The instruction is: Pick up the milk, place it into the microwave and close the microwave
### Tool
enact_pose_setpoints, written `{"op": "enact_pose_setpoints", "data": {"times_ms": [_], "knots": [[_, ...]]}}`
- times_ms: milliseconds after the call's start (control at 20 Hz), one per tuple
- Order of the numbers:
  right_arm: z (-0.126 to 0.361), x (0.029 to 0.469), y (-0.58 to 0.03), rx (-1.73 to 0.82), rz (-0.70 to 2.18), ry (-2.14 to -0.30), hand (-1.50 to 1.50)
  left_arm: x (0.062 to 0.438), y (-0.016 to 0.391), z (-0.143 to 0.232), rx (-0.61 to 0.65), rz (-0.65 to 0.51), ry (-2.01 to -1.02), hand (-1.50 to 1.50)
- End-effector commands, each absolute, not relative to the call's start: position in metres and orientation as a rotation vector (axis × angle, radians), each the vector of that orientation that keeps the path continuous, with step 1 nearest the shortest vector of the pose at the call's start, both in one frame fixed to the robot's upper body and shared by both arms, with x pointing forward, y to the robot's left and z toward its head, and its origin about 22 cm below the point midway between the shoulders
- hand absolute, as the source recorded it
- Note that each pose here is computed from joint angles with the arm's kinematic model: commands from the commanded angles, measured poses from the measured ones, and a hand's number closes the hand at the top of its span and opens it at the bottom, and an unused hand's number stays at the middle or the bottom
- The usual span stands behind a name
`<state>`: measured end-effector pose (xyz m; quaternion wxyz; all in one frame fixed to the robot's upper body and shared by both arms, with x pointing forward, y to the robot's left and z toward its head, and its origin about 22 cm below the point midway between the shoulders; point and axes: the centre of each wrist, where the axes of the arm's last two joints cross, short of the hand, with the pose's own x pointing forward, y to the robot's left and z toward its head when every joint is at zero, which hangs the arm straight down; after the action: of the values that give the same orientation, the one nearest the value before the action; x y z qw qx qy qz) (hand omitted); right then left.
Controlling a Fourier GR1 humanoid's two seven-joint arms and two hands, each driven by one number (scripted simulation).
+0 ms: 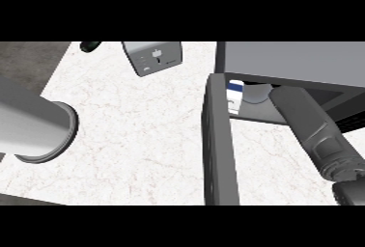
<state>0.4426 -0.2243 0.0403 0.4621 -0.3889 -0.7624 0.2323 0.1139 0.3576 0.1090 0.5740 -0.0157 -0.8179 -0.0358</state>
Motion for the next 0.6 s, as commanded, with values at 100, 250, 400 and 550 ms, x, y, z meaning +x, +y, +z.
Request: {"op": "enact_pose_setpoints", "data": {"times_ms": [100, 250, 400, 550], "knots": [[0.049, 0.447, -0.218, -0.75, 0.514, -1.929, -1.5, 0.117, 0.347, 0.1, -0.118, -0.135, -1.903, -1.5], [0.04, 0.444, -0.201, -0.633, 0.474, -1.935, -1.5, 0.127, 0.343, 0.102, -0.171, -0.182, -1.905, -1.5], [0.024, 0.435, -0.215, -0.543, 0.391, -1.955, -1.5, 0.123, 0.339, 0.097, -0.192, -0.183, -1.913, -1.5], [0.023, 0.434, -0.219, -0.425, 0.351, -1.958, -1.5, 0.136, 0.335, 0.094, -0.211, -0.174, -1.914, -1.5]]}}
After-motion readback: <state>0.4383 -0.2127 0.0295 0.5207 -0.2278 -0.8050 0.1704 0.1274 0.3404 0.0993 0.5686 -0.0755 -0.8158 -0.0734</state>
